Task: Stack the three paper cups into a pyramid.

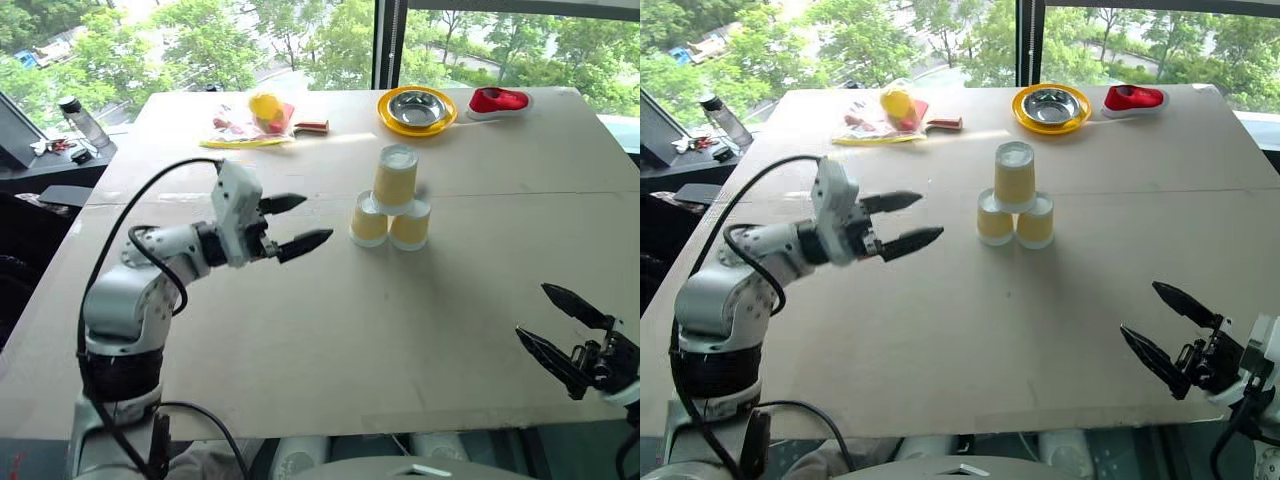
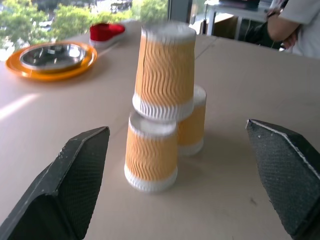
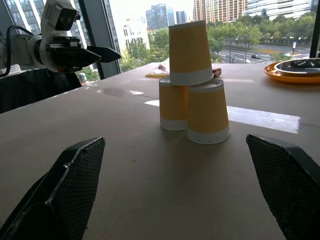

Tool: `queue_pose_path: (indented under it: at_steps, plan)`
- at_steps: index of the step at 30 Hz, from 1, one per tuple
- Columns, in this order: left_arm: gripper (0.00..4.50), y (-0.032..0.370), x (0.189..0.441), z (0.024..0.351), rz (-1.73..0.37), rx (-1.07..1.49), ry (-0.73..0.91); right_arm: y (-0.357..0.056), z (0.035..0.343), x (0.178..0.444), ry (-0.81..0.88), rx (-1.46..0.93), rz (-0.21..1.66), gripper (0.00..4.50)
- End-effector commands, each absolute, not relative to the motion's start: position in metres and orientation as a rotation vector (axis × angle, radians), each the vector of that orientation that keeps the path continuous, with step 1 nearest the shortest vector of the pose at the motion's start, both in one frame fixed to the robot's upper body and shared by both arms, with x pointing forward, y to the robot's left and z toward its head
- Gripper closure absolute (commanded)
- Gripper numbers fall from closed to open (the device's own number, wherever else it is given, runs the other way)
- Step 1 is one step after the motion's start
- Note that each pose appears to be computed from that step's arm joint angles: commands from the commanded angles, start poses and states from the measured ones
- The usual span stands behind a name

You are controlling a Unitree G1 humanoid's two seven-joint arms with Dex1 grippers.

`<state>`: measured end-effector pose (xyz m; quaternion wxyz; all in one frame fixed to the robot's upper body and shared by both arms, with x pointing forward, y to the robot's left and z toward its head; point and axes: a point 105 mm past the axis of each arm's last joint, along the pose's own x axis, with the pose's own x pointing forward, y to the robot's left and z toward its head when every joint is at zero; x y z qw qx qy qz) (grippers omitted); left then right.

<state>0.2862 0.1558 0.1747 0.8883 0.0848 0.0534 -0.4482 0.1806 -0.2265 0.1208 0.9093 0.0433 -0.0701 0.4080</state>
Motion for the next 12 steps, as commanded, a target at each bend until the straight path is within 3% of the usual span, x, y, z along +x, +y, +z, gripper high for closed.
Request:
queue_pose_path:
  at_steps: [1,4,12]
  plan:
    - [0.03,0.168,0.261,0.145,-0.776,0.180,0.113,-0.235,0.102,0.183,-0.066,0.010,0.847,0.00]
    - [0.03,0.174,0.245,0.105,-0.664,0.177,0.178,-0.243,0.082,0.193,0.010,-0.072,0.809,0.00]
    - [0.03,0.160,0.219,0.075,-0.675,0.106,0.220,-0.248,0.072,0.212,0.036,-0.106,0.764,0.00]
